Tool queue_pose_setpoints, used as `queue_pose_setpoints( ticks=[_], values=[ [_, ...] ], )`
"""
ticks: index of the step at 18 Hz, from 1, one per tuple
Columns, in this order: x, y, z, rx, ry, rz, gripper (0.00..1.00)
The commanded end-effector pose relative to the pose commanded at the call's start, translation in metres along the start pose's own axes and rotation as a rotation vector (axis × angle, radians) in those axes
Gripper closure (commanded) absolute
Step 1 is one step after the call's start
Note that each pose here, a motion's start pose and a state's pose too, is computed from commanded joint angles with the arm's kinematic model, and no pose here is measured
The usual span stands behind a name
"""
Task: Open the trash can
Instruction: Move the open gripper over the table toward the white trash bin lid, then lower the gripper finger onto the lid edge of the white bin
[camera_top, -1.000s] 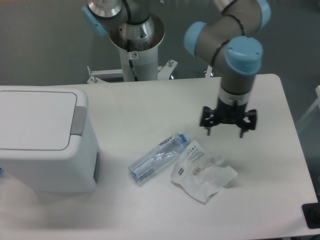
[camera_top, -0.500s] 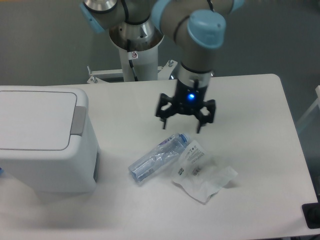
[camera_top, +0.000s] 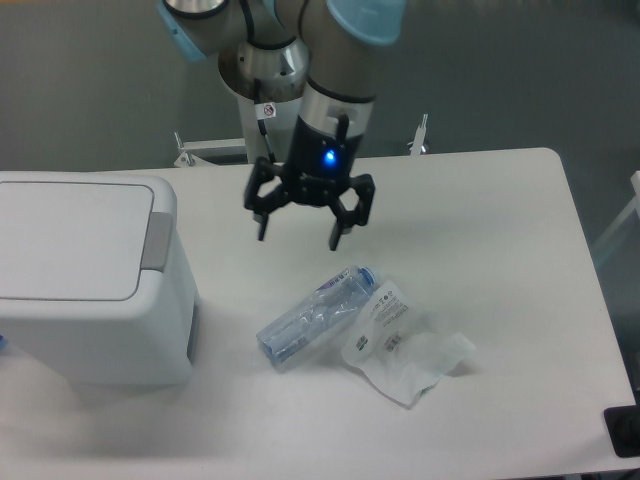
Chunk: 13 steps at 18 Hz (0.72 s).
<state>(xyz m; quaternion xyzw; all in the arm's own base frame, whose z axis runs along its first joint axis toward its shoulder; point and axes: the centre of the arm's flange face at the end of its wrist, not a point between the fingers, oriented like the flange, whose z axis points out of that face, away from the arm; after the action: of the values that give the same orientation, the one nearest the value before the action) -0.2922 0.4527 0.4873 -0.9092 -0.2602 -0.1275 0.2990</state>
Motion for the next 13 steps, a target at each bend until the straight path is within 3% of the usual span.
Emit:
queue_pose_setpoints(
  ticks=[4,13],
  values=[
    [0.019,-0.003,0.003,0.012,0.041,0.007,0.00],
    [0.038,0.007,0.022,-0.027,0.061,-0.008,0.00]
  ],
)
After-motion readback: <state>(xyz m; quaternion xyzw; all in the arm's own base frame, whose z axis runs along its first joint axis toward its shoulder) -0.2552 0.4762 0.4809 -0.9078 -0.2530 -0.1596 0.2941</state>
